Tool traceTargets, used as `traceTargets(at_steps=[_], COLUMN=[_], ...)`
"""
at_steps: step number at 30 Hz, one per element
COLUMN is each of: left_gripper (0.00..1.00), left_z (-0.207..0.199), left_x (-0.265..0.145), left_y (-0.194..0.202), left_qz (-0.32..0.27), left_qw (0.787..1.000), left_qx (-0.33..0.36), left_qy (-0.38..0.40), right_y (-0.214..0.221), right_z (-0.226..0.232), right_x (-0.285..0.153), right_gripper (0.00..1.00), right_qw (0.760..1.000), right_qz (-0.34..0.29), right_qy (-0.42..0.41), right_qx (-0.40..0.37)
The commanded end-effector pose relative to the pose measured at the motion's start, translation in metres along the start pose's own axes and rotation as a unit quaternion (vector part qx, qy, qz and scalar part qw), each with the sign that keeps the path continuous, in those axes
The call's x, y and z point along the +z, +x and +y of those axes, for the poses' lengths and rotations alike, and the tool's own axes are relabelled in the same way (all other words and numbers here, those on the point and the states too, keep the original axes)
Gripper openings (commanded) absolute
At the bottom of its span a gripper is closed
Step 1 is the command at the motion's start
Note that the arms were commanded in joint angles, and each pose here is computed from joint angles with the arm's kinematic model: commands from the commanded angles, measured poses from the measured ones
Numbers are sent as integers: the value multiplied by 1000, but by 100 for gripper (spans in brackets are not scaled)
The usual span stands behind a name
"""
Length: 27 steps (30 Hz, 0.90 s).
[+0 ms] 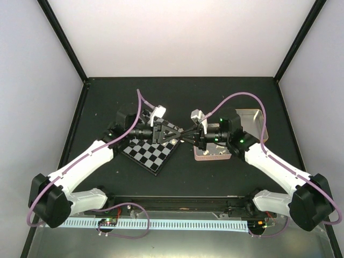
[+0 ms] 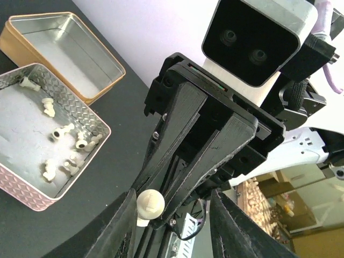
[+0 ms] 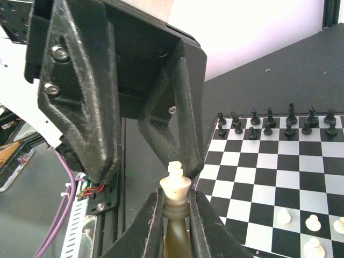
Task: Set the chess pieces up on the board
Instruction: Place the chess piece on the chessboard.
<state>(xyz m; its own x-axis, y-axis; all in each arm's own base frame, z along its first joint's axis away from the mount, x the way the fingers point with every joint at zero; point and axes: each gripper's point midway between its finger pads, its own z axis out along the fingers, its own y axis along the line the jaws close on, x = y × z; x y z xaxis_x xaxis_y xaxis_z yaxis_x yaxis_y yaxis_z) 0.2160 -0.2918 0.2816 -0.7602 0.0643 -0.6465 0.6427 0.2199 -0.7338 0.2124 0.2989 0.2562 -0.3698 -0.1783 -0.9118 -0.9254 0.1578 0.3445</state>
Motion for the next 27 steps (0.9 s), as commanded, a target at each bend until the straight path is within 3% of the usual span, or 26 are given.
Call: traceTargets(at_steps=[1, 6, 16, 22, 27], left_gripper=[35, 21, 2, 2, 2], left_z=[-21, -17, -12, 0, 32], left_x=[0, 5, 7, 4, -7], left_y=[-8, -6, -8, -11, -12], left_qz=[13, 24, 23, 5, -17], left_qw=[999, 999, 999, 999, 993], left_qx=[25, 15, 14, 30, 37], left_qy=[43, 45, 35, -10, -111], right_y=[-12, -12, -12, -4, 7], right_z=[6, 6, 0, -6, -21], right_x=[2, 5, 10, 11, 11], right_gripper=[10, 10, 11, 27, 55], right_qw=[1000, 1000, 1000, 1000, 998], right_qz=[-4, 0, 5, 18, 24], right_qy=[-11, -13, -1, 10, 50], right_qx=[-18, -20, -20, -11, 7])
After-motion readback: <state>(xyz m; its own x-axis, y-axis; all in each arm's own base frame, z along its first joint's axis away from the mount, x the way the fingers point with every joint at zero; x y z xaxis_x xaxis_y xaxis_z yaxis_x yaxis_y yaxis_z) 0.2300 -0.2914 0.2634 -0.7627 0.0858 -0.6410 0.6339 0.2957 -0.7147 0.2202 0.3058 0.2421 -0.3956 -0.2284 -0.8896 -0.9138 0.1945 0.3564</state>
